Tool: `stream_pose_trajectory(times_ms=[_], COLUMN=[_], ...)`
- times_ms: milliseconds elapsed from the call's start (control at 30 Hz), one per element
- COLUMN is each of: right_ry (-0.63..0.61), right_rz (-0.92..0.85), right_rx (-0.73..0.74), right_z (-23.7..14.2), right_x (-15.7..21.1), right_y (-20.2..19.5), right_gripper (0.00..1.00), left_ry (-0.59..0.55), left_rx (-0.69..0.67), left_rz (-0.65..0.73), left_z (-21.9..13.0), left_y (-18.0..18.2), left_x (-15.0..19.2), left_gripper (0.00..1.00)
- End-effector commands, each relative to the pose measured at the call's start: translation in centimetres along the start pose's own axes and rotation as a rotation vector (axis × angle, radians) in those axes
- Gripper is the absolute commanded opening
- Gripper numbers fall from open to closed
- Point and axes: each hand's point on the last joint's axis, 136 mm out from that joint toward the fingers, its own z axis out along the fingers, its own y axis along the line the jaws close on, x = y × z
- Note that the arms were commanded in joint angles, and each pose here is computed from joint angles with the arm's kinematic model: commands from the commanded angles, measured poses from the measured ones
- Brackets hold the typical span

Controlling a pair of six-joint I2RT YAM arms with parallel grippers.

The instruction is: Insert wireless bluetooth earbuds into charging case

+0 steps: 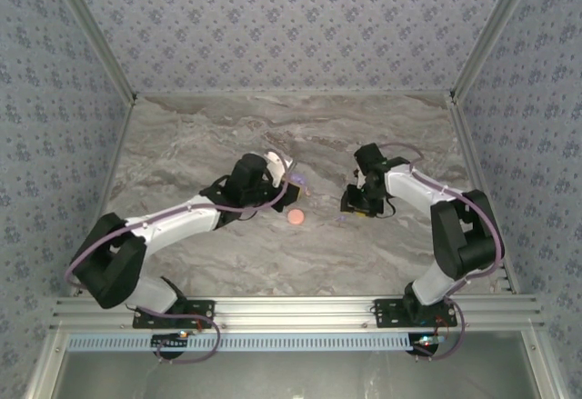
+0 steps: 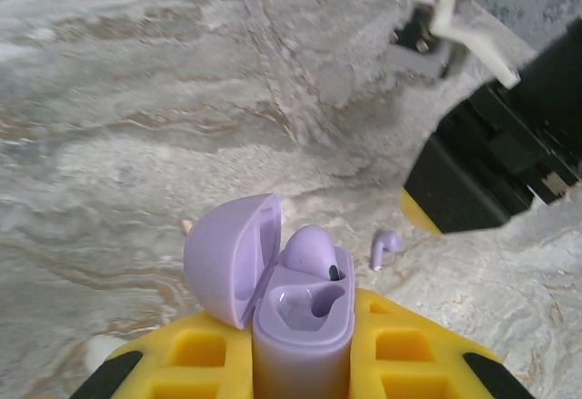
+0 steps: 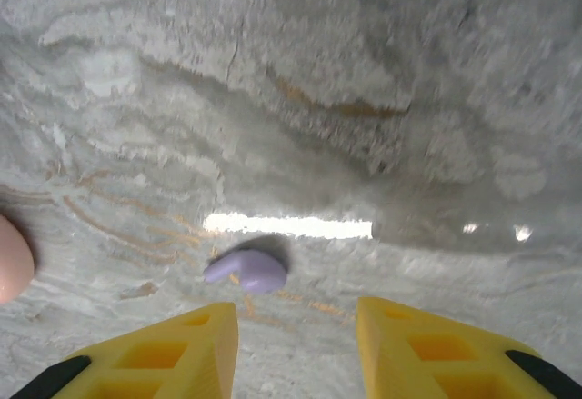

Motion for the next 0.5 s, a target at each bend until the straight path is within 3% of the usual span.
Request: stream_pose_trajectory(times_ms=[0,467], right_ry=[0.011,0.053], right_rz=[0.097,0.142], right_rx=[-0.029,-0.015], right_z=[-0.3,2.3], right_x=[1.2,1.5], right_y=[0.9,1.6], right_gripper=[0.43,0.47], left_ry=[-0.092,-0.162], left_rx=[-0.031,-0.071], left_rz=[0.041,0.047], left_z=[-1.9,-4.8], left_y=[0.7,1.5], left_x=[-2.0,-2.7], left_gripper=[0.1,0.11])
